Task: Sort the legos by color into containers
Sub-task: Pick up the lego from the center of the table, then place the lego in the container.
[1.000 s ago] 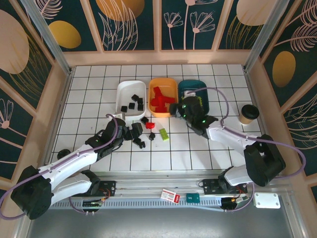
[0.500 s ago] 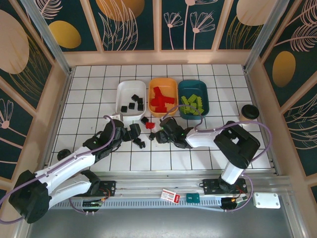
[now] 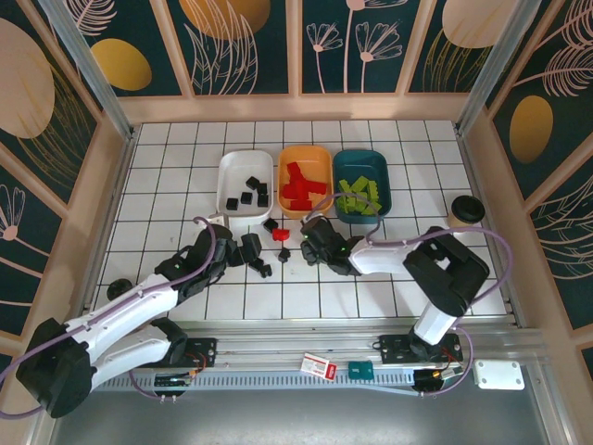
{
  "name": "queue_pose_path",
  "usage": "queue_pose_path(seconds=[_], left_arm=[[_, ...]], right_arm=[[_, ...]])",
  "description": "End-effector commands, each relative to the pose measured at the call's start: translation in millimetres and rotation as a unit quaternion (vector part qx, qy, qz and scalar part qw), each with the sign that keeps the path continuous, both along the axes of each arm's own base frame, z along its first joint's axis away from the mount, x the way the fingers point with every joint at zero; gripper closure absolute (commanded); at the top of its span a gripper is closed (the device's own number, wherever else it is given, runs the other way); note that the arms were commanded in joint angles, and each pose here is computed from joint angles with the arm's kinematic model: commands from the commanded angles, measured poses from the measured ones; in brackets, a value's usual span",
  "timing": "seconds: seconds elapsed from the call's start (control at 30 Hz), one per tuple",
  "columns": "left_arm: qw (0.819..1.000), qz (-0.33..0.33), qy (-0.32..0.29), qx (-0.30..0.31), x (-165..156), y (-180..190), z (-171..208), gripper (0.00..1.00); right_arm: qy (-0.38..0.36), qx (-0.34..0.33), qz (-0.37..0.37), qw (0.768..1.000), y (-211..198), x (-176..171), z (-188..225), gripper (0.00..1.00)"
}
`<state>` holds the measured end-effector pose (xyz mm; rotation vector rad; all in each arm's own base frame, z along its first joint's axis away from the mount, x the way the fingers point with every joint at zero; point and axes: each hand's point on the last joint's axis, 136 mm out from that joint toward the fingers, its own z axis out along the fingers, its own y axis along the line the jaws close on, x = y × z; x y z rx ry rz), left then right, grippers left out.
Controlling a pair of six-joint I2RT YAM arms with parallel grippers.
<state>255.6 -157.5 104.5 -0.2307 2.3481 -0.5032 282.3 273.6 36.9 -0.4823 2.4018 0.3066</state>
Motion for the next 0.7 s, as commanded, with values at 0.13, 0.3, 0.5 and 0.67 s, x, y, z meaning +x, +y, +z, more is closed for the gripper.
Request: queue_pose_path(seconds=[0.13, 0.3, 0.5, 0.67], left_arm=[[0.998, -0.052, 0.011, 0.014, 3.0, -18.3, 2.2, 0.04], [0.996, -0.072, 0.016, 0.040, 3.9, -27.9, -1.6, 0.13], [0.988, -0.119, 0.018, 0.097, 4.0, -54.6, -7.2, 0.16], [0.971, -0.164, 0.036, 0.170, 0.6, -80.0, -26.8, 0.21]], right_arm=[[-0.116, 0.098, -0.135, 0.979, -79.3, 66.5, 100.5, 0.84], [-0.119, 0.099, -0.200, 0.967, -126.2, 113.9, 103.5, 0.83], [-0.086, 0.089, -0.232, 0.965, -142.5, 153.5, 79.2, 0.45], [-0.082, 0.116, -0.224, 0.964, -136.2, 150.7, 79.0, 0.33]])
